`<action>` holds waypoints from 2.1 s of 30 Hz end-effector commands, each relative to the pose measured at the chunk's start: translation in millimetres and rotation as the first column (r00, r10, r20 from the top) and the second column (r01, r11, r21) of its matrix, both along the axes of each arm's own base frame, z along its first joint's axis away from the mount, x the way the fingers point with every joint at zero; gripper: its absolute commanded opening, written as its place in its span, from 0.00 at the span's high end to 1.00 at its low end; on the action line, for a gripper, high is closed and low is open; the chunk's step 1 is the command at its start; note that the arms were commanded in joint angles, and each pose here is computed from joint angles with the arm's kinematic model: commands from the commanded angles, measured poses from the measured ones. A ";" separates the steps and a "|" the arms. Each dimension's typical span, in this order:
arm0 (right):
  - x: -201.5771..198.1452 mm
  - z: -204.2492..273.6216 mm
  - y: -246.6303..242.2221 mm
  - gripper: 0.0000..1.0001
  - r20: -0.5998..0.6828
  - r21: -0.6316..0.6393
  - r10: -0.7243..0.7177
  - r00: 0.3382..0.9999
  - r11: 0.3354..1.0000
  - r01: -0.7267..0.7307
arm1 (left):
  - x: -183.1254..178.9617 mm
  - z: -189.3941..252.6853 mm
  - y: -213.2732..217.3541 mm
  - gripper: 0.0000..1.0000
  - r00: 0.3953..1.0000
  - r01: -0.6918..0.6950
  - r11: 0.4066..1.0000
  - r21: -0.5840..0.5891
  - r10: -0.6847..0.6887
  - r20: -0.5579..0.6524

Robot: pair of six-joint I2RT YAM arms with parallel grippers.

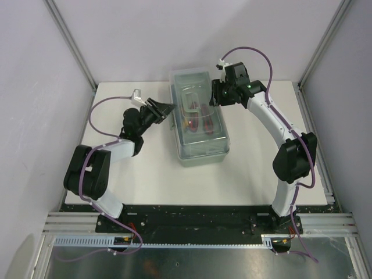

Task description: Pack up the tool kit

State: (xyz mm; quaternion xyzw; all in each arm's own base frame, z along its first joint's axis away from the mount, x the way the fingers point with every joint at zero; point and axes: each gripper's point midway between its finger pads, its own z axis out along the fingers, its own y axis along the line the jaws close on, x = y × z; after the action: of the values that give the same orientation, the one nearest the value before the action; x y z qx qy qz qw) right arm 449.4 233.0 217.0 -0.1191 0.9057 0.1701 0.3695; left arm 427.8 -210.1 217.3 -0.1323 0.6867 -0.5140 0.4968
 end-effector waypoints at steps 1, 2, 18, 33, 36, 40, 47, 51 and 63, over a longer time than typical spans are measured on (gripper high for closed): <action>-36.9 -110.0 -15.0 0.59 -0.305 -0.174 -0.005 0.952 0.984 -0.050 | -11.9 -5.5 -24.2 0.54 0.994 0.105 0.994 0.028 -0.105 -0.014; -36.9 -110.3 -15.4 0.60 -0.306 -0.174 -0.006 0.952 0.983 -0.050 | -11.8 -5.9 -24.0 0.54 0.995 0.104 0.994 0.030 -0.104 -0.015; -38.8 -112.5 -14.4 0.54 -0.320 -0.160 -0.011 0.947 0.986 -0.042 | -13.4 28.6 15.5 0.28 0.996 -0.044 0.996 0.082 0.037 0.080; -47.4 -119.3 -11.3 0.46 -0.347 -0.125 -0.013 0.938 0.992 -0.032 | -5.9 -31.1 43.8 0.13 0.980 -0.155 0.986 0.066 0.161 -0.113; -48.5 -121.0 -12.3 0.47 -0.353 -0.126 -0.019 0.936 0.992 -0.028 | 1.3 -37.6 42.1 0.20 0.979 -0.146 0.987 0.065 0.153 -0.134; -48.9 -121.9 -13.0 0.49 -0.356 -0.127 -0.024 0.934 0.992 -0.023 | 10.8 -47.6 40.5 0.37 0.976 -0.140 0.988 0.069 0.149 -0.158; -48.6 -124.5 -13.9 0.52 -0.362 -0.131 -0.030 0.932 0.991 -0.019 | 13.5 -59.9 46.5 0.46 0.971 -0.158 0.982 0.102 0.174 -0.166; -47.7 -126.6 -15.5 0.52 -0.365 -0.137 -0.035 0.931 0.991 -0.016 | 14.7 -68.5 46.3 0.48 0.968 -0.152 0.982 0.111 0.171 -0.184; -45.2 -131.1 -19.6 0.54 -0.373 -0.145 -0.048 0.926 0.989 -0.007 | 26.0 -77.6 33.3 0.49 0.970 -0.086 0.992 0.094 0.105 -0.220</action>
State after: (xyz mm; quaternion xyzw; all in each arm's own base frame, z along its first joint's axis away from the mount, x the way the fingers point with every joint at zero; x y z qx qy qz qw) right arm 460.3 235.3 209.1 -0.0827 0.9028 0.1987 0.3722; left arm 445.4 -166.0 123.0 -0.2318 0.7593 -0.4212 0.4385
